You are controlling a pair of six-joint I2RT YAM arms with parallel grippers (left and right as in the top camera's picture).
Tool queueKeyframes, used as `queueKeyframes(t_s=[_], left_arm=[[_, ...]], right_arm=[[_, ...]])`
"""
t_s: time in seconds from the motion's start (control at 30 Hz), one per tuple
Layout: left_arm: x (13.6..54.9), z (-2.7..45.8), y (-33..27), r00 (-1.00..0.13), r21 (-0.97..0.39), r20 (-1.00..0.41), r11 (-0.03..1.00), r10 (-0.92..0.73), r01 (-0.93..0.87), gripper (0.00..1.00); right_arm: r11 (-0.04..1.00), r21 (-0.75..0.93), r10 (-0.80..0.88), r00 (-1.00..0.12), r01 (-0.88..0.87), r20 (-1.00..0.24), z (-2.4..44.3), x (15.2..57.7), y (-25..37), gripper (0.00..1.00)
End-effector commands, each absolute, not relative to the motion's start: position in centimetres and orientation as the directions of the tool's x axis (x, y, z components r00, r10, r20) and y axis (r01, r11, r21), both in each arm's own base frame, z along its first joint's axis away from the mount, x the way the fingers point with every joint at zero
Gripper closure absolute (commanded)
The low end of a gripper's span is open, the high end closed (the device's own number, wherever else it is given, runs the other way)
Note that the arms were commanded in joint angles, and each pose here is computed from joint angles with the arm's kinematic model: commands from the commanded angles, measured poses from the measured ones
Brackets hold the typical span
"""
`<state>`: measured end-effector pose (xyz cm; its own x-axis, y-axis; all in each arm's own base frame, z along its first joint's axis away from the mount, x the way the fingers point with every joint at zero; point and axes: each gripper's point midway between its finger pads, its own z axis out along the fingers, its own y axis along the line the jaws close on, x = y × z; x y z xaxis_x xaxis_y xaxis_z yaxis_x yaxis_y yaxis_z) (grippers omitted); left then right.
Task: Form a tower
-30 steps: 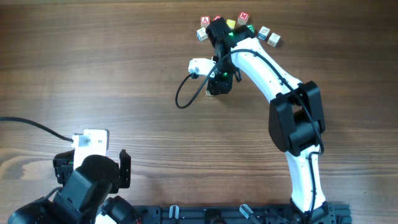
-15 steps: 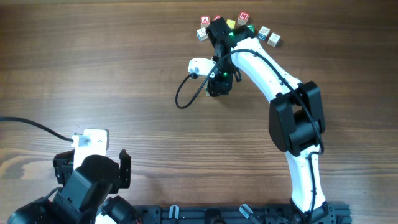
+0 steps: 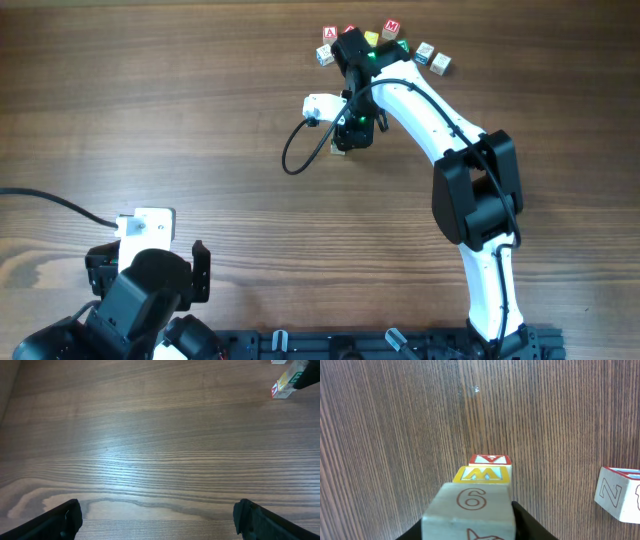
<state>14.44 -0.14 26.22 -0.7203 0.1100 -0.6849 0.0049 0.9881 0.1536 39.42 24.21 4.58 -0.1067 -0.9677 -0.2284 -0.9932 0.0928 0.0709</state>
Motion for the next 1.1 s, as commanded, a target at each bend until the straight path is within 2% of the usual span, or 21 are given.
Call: queueKeyframes(t_s=[0.0,0.07,0.13,0.23,0.3,0.33,0.37,0.43,0.53,0.6,0.63,0.67,0.73,0.8,0.87,0.93,1.0,1.07], left_arm=[[14.4,26.2,-0.2,-0.719,0.142,-0.689,0.990,0.096,-0.004,0.00],[14.4,26.2,-0.2,-0.719,0.142,-0.689,0.990,0.096,-0.003,0.00],[14.4,26.2,-0.2,-0.718,0.141,-0.689,0.990,0.096,-0.004,0.00],[14.4,26.2,-0.2,-0.718,0.142,-0.689,0.990,0.096,-0.003,0.00],[14.4,26.2,-0.2,-0.718,0.142,-0.689,0.990,0.096,-0.003,0.00],[14.4,26.2,-0.2,-0.719,0.142,-0.689,0.990,0.096,-0.004,0.00],[14.4,26.2,-0.2,-0.719,0.142,-0.689,0.990,0.096,-0.003,0.00],[14.4,26.2,-0.2,-0.718,0.142,-0.689,0.990,0.096,-0.003,0.00],[14.4,26.2,-0.2,-0.718,0.142,-0.689,0.990,0.096,-0.003,0.00],[14.4,26.2,-0.2,-0.718,0.142,-0.689,0.990,0.096,-0.003,0.00],[14.4,26.2,-0.2,-0.718,0.142,-0.689,0.990,0.096,-0.003,0.00],[14.4,26.2,-0.2,-0.718,0.142,-0.689,0.990,0.096,-0.003,0.00],[14.4,26.2,-0.2,-0.718,0.142,-0.689,0.990,0.096,-0.003,0.00],[14.4,26.2,-0.2,-0.719,0.142,-0.689,0.990,0.096,-0.003,0.00],[14.4,26.2,-0.2,-0.718,0.142,-0.689,0.990,0.096,-0.003,0.00],[14.4,26.2,-0.2,-0.719,0.142,-0.689,0.990,0.096,-0.003,0.00],[14.4,26.2,-0.2,-0.719,0.142,-0.689,0.990,0.096,-0.003,0.00],[14.4,26.2,-0.2,-0.719,0.142,-0.689,0.990,0.096,-0.003,0.00]], right_arm=[[0.085,0.104,-0.965,-0.108,-0.991,-0.239,3.6,39.1,24.5,0.61],[0.085,0.104,-0.965,-0.108,-0.991,-0.239,3.6,39.1,24.5,0.60],[0.085,0.104,-0.965,-0.108,-0.991,-0.239,3.6,39.1,24.5,0.46],[0.086,0.104,-0.965,-0.109,-0.991,-0.239,3.6,39.1,24.5,0.30],[0.097,0.106,-0.964,-0.120,-0.990,-0.238,3.6,39.1,24.5,0.16],[0.119,0.111,-0.962,-0.142,-0.987,-0.234,3.6,39.1,24.5,0.03],[0.142,0.112,-0.958,-0.165,-0.984,-0.234,3.8,39.2,24.6,0.00],[0.206,0.086,-0.947,-0.221,-0.975,-0.233,4.8,40.0,24.6,0.00],[0.324,0.026,-0.905,-0.318,-0.946,-0.283,8.7,41.5,25.0,0.00],[0.500,0.027,-0.807,-0.477,-0.866,-0.349,11.9,42.6,25.5,0.00],[0.621,0.057,-0.706,-0.590,-0.782,-0.392,14.0,43.3,25.8,0.00],[0.772,0.138,-0.518,-0.741,-0.620,-0.428,15.9,44.1,26.1,0.00],[0.906,0.303,-0.160,-0.902,-0.296,-0.400,17.5,45.1,26.3,0.00],[0.914,0.404,0.094,-0.946,-0.042,-0.309,17.5,45.3,26.4,0.00],[0.885,0.452,0.244,-0.939,0.114,-0.241,17.5,45.3,26.5,0.00],[0.888,0.443,0.251,-0.938,0.123,-0.241,17.3,45.3,26.4,0.00],[0.886,0.385,0.356,-0.912,0.259,-0.205,16.5,44.6,25.4,0.00],[0.909,0.276,0.386,-0.879,0.312,-0.279,15.6,44.4,24.2,0.00]])
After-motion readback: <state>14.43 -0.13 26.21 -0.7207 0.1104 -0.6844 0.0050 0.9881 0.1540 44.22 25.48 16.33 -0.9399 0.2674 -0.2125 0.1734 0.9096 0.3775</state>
